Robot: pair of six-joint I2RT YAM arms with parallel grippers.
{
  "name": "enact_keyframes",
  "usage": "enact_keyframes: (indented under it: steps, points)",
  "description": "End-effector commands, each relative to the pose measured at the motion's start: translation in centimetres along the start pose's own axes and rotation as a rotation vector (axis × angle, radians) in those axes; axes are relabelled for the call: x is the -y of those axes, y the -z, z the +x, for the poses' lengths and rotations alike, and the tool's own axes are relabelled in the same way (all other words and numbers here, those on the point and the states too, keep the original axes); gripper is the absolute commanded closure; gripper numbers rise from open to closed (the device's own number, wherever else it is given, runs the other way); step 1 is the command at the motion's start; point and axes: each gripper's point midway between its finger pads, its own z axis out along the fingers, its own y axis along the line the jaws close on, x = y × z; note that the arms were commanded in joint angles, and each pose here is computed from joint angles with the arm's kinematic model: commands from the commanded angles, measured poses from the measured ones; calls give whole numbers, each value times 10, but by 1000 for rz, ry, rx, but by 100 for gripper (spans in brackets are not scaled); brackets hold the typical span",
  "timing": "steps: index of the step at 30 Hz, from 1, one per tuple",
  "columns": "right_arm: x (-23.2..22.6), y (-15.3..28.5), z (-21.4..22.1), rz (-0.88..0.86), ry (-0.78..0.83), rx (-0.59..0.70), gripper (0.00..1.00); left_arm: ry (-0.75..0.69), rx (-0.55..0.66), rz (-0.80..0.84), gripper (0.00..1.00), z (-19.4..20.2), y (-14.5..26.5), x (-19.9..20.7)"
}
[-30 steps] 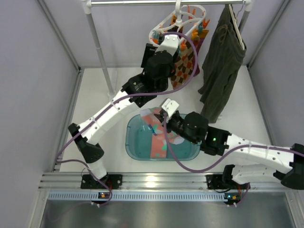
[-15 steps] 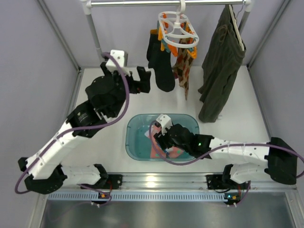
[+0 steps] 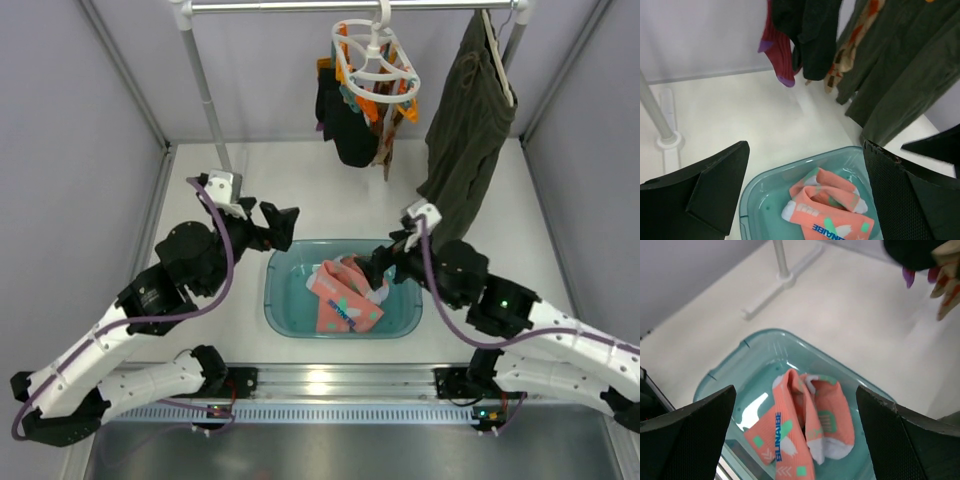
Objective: Remove the socks clipped to the hanger
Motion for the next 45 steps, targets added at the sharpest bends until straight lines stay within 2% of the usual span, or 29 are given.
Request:
enact_keyframes:
  steps: [1, 5, 8, 9, 12, 13, 14, 15, 17, 19, 20, 25, 26, 27, 33, 36, 37, 40, 41, 42, 43, 45]
  points:
    - [13, 30, -31, 0, -30, 84, 1, 2, 17, 158, 1, 9, -10, 32]
    - [22, 63, -55, -14, -66, 186, 1, -20, 91, 221, 1, 2, -26, 49]
    - [22, 76, -59, -36, -79, 207, 1, -27, 84, 293, 1, 8, -48, 64]
    - [22, 80, -60, -44, -79, 208, 1, -15, 119, 294, 2, -2, -60, 56]
    - [15, 89, -59, -95, -62, 215, 1, 26, 94, 331, 1, -4, -97, 34]
    - [13, 91, -59, -110, -57, 219, 1, 13, 136, 346, 2, -13, -106, 30]
    - [9, 96, -61, -141, -54, 232, 1, -7, 123, 355, 1, -6, -120, 21]
    - [7, 97, -58, -155, -50, 232, 1, -36, 161, 374, 1, -12, -127, 21]
    - [3, 103, -60, -189, -39, 253, 1, -49, 153, 396, 1, -4, -150, 13]
    - [1, 108, -61, -209, -37, 270, 1, -52, 186, 486, 2, -8, -159, 20]
    - [-2, 109, -61, -228, -30, 271, 1, -46, 163, 483, 1, 0, -179, 8]
    - [-10, 110, -57, -279, -3, 259, 1, -48, 122, 530, 1, 6, -226, -5]
    - [-10, 109, -57, -277, 1, 263, 1, -51, 138, 528, 2, -3, -232, -8]
    - [-9, 107, -56, -269, 2, 263, 1, -38, 111, 521, 2, 10, -246, -13]
    - [-2, 98, -53, -224, 28, 267, 1, -60, 101, 558, 1, 22, -276, -14]
    - [-4, 94, -52, -235, 52, 254, 1, -48, 114, 652, 4, 21, -278, -2]
    - [-4, 92, -52, -230, 59, 250, 1, -39, 111, 680, 10, 25, -276, 2]
    - [-2, 90, -52, -217, 76, 250, 1, -18, 148, 694, 58, 31, -267, 8]
    - [0, 88, -53, -203, 76, 251, 1, -17, 185, 664, 73, 21, -262, 8]
    - [1, 88, -54, -196, 75, 252, 0, -18, 200, 649, 94, 18, -260, 9]
    - [5, 87, -58, -169, 68, 262, 1, -18, 208, 644, 100, 18, -255, 14]
    - [12, 89, -67, -126, 35, 283, 1, -29, 238, 577, 100, 13, -246, 14]
